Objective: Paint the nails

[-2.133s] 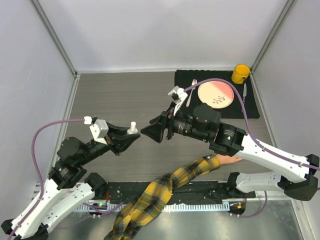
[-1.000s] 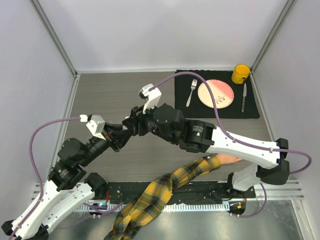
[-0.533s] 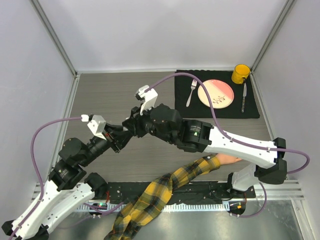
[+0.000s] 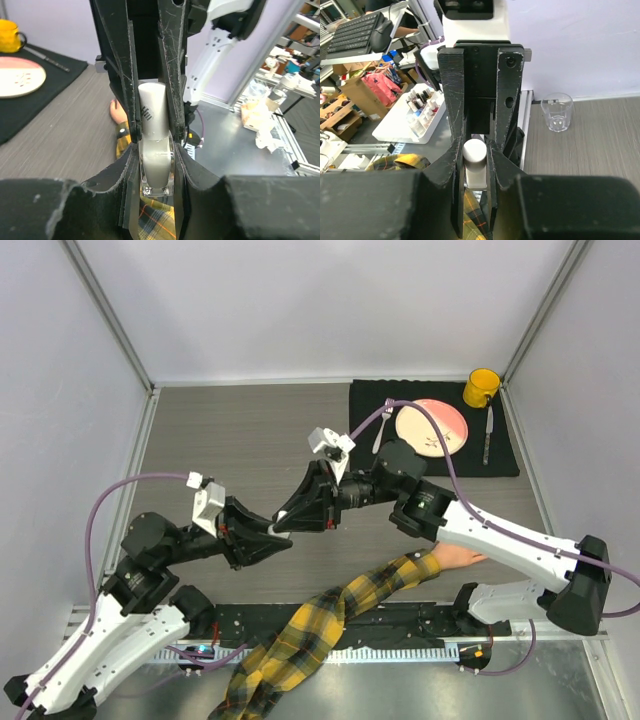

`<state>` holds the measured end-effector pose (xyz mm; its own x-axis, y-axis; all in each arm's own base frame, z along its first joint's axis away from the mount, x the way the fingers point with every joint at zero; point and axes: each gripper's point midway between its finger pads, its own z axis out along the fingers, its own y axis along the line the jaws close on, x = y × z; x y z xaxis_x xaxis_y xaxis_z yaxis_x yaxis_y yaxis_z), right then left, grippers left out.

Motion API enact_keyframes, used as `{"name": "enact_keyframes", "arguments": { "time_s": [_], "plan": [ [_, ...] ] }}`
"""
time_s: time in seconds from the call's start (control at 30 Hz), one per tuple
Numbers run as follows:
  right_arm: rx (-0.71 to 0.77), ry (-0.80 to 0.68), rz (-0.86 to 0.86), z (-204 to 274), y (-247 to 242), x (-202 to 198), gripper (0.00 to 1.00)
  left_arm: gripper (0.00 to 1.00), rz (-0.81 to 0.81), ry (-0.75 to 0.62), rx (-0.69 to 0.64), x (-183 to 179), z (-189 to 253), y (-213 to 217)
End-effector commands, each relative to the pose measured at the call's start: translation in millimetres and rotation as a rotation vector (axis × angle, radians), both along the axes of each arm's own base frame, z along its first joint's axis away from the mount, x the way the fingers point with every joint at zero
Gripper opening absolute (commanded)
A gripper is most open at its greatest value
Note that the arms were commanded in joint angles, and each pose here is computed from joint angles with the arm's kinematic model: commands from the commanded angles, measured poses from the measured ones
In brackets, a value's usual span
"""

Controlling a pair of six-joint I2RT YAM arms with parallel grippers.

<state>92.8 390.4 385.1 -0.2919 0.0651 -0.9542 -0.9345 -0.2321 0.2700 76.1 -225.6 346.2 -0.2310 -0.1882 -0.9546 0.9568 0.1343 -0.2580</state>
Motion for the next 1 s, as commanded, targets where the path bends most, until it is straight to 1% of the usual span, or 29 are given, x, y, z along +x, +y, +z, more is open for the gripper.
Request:
{"name": "enact_keyframes", "arguments": {
  "time_s": [0.0, 0.03, 0.07, 0.13, 0.17, 0.2, 0.23, 0.27, 0.3, 0.33, 0.37, 0.47, 0.5, 0.57, 0.63, 0.7, 0.93, 0.97],
  "plan": [
    [0.001, 0.009, 0.041, 10.6, -14.2, -2.9, 0.11, 0.0, 0.032, -0.162, -0.076, -1.5, 32.9, 6.9],
    [-0.005, 0.01, -0.008, 14.9, -12.8, 4.9, 0.26, 0.0, 0.065, -0.171, -0.042, 6.4, 27.9, 6.6],
    [-0.056, 0.051, -0.163, 7.3, -11.6, 29.2, 0.45, 0.0, 0.144, -0.165, -0.021, 21.3, 25.3, 9.3],
    [-0.073, 0.058, -0.354, 14.0, -17.2, 59.0, 0.59, 0.0, 0.242, -0.176, 0.056, 42.7, 14.5, 12.8],
    [-0.134, 0.098, -0.51, 2.1, -25.3, 83.3, 0.66, 0.0, 0.333, -0.173, 0.073, 58.1, 15.9, 19.5],
    [-0.13, 0.105, -0.581, 11.6, -31.5, 93.2, 0.69, 0.0, 0.37, -0.163, 0.114, 66.6, 8.2, 21.7],
    [-0.166, 0.12, -0.628, 5.9, -37.0, 98.9, 0.72, 0.0, 0.402, -0.181, 0.15, 76.2, 3.7, 22.3],
    [-0.16, 0.127, -0.695, 10.3, -43.9, 108.3, 0.75, 0.0, 0.438, -0.178, 0.164, 83.5, 2.9, 24.7],
    [-0.149, 0.131, -0.712, 17.6, -45.5, 108.9, 0.75, 0.0, 0.501, -0.176, 0.178, 94.0, 1.6, 30.2],
    [-0.165, 0.139, -0.721, 16.3, -45.3, 106.6, 0.75, 0.0, 0.524, -0.177, 0.187, 98.6, 0.6, 32.0],
    [-0.165, 0.149, -0.782, 17.1, -47.9, 115.7, 0.75, 0.0, 0.541, -0.176, 0.2, 104.1, -1.9, 31.8],
    [-0.151, 0.154, -0.822, 27.7, -43.6, 116.7, 0.75, 0.0, 0.572, -0.182, 0.195, 111.3, -0.9, 32.6],
    [-0.148, 0.157, -0.861, 30.4, -42.0, 123.6, 0.75, 0.0, 0.579, -0.183, 0.193, 113.0, -0.8, 32.5],
    [-0.154, 0.159, -0.865, 31.3, -33.3, 121.8, 0.73, 0.0, 0.602, -0.187, 0.178, 116.7, 0.8, 34.1],
    [-0.156, 0.159, -0.879, 33.8, -22.7, 124.4, 0.67, 0.0, 0.622, -0.176, 0.168, 120.3, 0.3, 34.9],
    [-0.152, 0.159, -0.864, 37.7, -12.0, 117.5, 0.64, 0.0, 0.615, -0.166, 0.144, 120.5, 2.1, 32.2],
    [-0.177, 0.159, -0.856, 27.0, 12.3, 112.0, 0.6, 0.0, 0.589, -0.135, 0.108, 117.0, 3.6, 27.3],
    [-0.179, 0.162, -0.843, 25.7, 14.7, 110.2, 0.58, 0.0, 0.589, -0.135, 0.099, 116.1, 4.9, 28.0]
  ]
}}
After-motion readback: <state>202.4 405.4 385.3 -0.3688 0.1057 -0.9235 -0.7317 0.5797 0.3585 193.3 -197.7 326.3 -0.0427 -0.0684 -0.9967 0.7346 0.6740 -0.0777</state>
